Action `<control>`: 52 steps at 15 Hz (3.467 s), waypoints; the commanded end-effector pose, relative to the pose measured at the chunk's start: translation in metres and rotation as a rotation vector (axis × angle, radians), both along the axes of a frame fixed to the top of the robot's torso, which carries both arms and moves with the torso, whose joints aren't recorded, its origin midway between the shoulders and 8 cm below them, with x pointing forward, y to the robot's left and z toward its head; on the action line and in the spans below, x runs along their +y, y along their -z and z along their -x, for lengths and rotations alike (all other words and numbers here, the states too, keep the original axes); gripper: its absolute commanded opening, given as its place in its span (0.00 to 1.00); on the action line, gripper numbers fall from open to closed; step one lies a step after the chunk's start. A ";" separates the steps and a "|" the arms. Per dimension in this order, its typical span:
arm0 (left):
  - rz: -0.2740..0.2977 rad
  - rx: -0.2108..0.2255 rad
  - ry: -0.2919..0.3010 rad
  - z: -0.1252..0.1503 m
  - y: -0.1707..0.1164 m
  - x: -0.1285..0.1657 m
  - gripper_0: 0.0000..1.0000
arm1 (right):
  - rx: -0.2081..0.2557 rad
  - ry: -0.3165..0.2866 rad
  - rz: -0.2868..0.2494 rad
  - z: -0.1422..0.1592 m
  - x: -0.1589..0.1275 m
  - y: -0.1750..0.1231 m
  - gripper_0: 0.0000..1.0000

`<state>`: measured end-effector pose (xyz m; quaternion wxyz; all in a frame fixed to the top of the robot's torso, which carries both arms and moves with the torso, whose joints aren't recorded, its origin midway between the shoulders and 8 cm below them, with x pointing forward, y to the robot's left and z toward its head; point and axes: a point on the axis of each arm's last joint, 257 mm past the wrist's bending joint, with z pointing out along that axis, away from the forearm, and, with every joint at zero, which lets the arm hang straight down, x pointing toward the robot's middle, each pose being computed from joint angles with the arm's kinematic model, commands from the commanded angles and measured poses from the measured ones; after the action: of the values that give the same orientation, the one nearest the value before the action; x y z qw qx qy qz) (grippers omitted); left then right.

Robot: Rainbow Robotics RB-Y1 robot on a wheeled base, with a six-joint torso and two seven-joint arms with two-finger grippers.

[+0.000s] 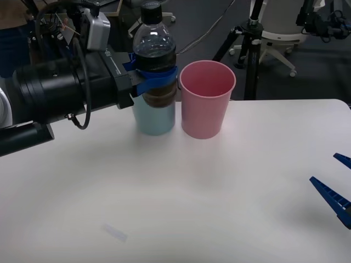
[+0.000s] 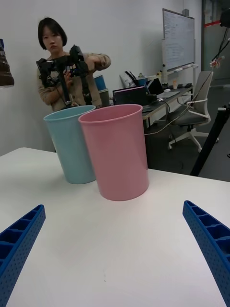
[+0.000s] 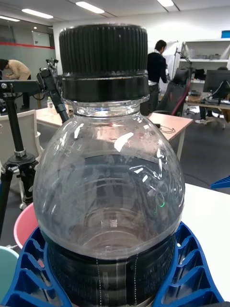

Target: Grasp the object on the table and drop it into the matching bin: aluminum can to the light blue bin, PET bottle to the pink bin.

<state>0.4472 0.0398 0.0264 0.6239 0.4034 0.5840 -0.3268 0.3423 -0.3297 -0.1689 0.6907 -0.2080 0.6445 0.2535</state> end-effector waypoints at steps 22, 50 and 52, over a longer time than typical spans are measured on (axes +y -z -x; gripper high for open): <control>0.005 0.004 -0.099 -0.150 -0.003 -0.129 0.12 | 0.000 0.000 0.000 0.000 0.000 0.000 1.00; 0.006 0.008 -0.152 -0.165 0.010 -0.150 1.00 | 0.000 0.000 0.000 0.000 0.000 0.000 1.00; 0.011 0.009 -0.149 -0.165 0.007 -0.150 1.00 | 0.000 0.000 0.000 0.000 0.000 0.000 1.00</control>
<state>0.6126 -0.1097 0.0179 0.6458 0.3539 0.6143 -0.2835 0.3423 -0.3297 -0.1689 0.6907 -0.2079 0.6446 0.2534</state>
